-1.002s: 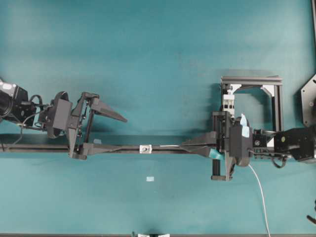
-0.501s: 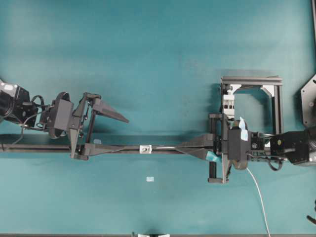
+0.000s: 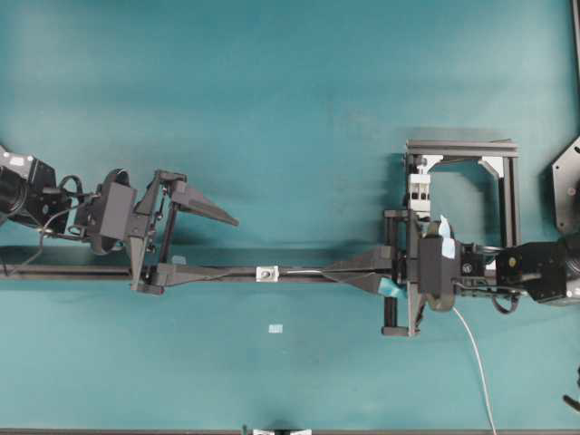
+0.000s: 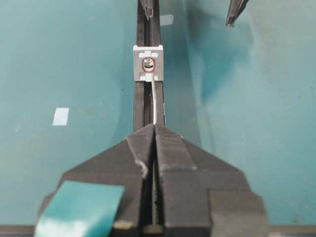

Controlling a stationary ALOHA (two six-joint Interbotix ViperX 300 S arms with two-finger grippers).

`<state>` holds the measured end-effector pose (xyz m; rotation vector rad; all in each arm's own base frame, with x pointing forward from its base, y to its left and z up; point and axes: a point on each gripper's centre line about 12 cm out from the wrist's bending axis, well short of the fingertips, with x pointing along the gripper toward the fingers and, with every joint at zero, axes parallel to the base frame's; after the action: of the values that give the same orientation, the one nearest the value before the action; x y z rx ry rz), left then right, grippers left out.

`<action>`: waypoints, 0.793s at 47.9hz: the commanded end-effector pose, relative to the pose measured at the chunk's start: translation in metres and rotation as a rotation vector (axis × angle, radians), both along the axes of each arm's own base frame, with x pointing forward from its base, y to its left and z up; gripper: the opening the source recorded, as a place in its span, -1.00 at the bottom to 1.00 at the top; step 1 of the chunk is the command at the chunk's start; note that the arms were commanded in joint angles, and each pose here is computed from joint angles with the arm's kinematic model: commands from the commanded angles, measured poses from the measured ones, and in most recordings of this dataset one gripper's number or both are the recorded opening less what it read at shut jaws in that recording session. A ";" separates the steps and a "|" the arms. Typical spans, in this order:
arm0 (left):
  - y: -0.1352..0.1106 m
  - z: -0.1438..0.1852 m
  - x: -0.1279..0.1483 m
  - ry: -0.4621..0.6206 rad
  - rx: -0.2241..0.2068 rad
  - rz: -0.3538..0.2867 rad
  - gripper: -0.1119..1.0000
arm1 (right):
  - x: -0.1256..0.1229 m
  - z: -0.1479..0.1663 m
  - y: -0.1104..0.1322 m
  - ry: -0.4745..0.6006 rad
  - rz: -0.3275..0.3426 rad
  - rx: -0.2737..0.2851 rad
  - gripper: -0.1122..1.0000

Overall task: Insert the wire through the hole in the metal fitting marked with a red label. (retake)
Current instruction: 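Align the wire tip with the red-ringed hole in the white bracket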

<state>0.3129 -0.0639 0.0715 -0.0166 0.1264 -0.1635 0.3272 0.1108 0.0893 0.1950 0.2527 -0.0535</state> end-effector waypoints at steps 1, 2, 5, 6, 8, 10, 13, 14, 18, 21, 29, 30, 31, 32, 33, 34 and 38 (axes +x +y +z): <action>-0.001 0.005 0.002 -0.025 -0.005 -0.001 0.30 | 0.003 0.007 0.003 -0.029 0.000 0.011 -0.77; -0.001 0.006 0.002 -0.027 -0.006 -0.001 0.30 | 0.003 0.007 0.003 -0.031 0.001 0.012 -0.77; -0.001 0.006 0.002 -0.025 -0.006 -0.001 0.30 | 0.003 0.006 0.003 -0.029 0.000 0.011 -0.77; -0.001 0.006 0.002 -0.025 -0.006 -0.001 0.30 | 0.003 0.006 0.003 -0.029 0.000 0.011 -0.77; -0.001 0.005 0.002 -0.025 -0.005 -0.001 0.30 | 0.003 0.006 0.003 -0.030 -0.001 0.010 -0.77; -0.001 0.006 0.002 -0.025 -0.006 -0.001 0.30 | 0.003 0.005 0.003 -0.030 -0.001 0.009 -0.77; -0.001 0.006 0.003 -0.027 -0.006 -0.001 0.30 | 0.003 0.006 0.003 -0.033 -0.001 0.010 -0.77; -0.001 0.006 0.003 -0.025 -0.006 -0.001 0.30 | 0.003 0.006 0.003 -0.031 -0.001 0.009 -0.77; -0.002 0.006 0.003 -0.027 -0.006 -0.001 0.30 | 0.003 0.006 0.003 -0.034 0.000 0.009 -0.77; -0.002 0.006 0.004 -0.027 -0.006 -0.001 0.30 | 0.004 0.006 0.003 -0.036 -0.002 0.009 -0.77; -0.002 0.005 0.004 -0.025 -0.006 -0.002 0.30 | 0.005 0.007 0.003 -0.040 -0.002 0.009 -0.77; -0.002 0.005 0.004 -0.025 -0.006 -0.002 0.30 | 0.005 0.007 0.004 -0.040 -0.001 0.009 -0.77; -0.002 0.005 0.004 -0.024 -0.005 -0.002 0.30 | 0.005 0.006 0.004 -0.040 -0.002 0.009 -0.77; -0.002 0.005 0.004 -0.024 -0.005 -0.002 0.30 | 0.006 0.007 0.004 -0.043 -0.001 0.009 -0.77; -0.002 0.005 0.004 -0.024 -0.005 -0.002 0.30 | 0.006 0.006 0.004 -0.042 -0.003 0.008 -0.77; -0.002 0.005 0.004 -0.024 -0.005 -0.002 0.30 | 0.006 0.006 0.004 -0.043 -0.003 0.008 -0.77; -0.002 0.005 0.004 -0.025 -0.006 -0.003 0.30 | 0.008 0.005 0.004 -0.049 -0.005 0.006 -0.77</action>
<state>0.3145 -0.0643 0.0710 -0.0169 0.1249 -0.1636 0.3303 0.1117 0.0864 0.1905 0.2405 -0.0576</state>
